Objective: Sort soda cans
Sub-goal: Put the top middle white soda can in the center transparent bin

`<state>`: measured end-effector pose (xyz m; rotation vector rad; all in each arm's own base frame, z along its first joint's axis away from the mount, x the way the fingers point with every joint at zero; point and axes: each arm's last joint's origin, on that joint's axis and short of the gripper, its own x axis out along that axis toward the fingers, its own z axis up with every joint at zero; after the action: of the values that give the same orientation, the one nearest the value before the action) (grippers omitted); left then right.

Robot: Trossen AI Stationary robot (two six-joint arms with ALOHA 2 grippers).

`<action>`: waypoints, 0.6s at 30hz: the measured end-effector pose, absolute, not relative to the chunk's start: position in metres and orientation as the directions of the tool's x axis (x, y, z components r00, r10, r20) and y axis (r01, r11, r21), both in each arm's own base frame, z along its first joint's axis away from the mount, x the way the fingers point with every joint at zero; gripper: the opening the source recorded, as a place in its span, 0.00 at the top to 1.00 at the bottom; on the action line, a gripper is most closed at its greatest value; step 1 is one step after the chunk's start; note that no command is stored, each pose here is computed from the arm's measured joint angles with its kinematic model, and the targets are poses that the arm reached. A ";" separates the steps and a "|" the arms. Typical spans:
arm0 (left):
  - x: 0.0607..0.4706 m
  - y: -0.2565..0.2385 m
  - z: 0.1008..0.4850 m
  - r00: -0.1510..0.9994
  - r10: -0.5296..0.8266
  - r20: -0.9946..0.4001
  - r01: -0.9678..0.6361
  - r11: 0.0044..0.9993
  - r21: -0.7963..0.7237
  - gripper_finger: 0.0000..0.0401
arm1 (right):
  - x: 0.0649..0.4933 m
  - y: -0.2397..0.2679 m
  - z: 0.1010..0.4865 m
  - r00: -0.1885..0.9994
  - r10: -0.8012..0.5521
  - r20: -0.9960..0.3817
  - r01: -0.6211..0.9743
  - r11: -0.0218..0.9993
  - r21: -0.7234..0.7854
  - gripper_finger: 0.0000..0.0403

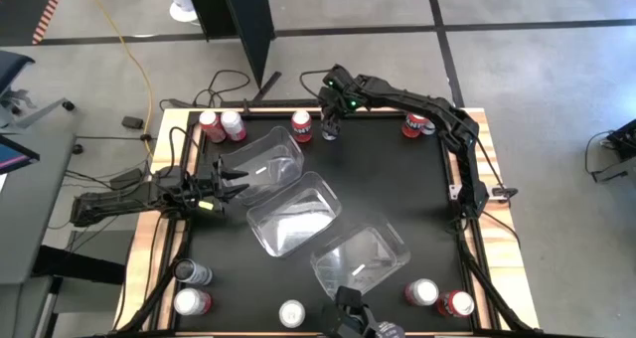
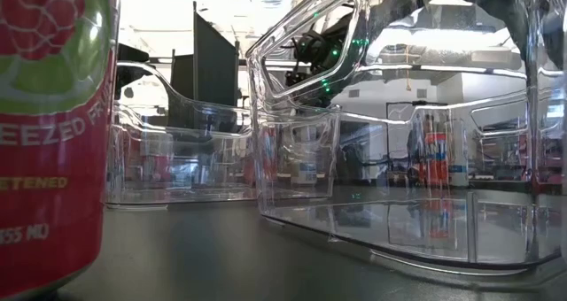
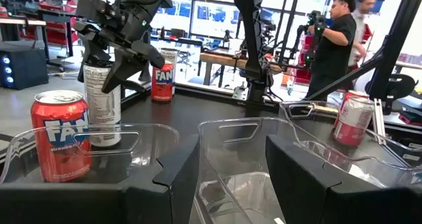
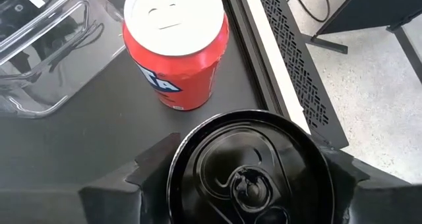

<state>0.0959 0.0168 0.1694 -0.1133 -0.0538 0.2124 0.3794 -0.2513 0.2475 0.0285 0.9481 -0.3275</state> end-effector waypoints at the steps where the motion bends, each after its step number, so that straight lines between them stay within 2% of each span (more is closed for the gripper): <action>1: 0.096 0.017 0.169 0.976 0.213 0.041 -0.207 0.971 -0.118 0.58 | 0.380 -0.251 0.248 0.535 -0.265 -0.802 0.288 0.950 -0.122 0.34; 9: 0.096 0.017 0.169 0.976 0.213 0.041 -0.207 0.971 -0.118 0.58 | 0.380 -0.241 0.253 0.527 -0.262 -0.809 0.276 0.952 -0.129 0.34; 18: 0.096 0.017 0.169 0.976 0.213 0.041 -0.207 0.971 -0.118 0.58 | 0.379 -0.229 0.277 0.537 -0.308 -0.785 0.277 0.944 -0.181 0.34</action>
<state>0.0960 0.0168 0.1693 -0.1138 -0.0531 0.2125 0.3794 -0.2290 0.2773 -0.0360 0.9417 -0.3479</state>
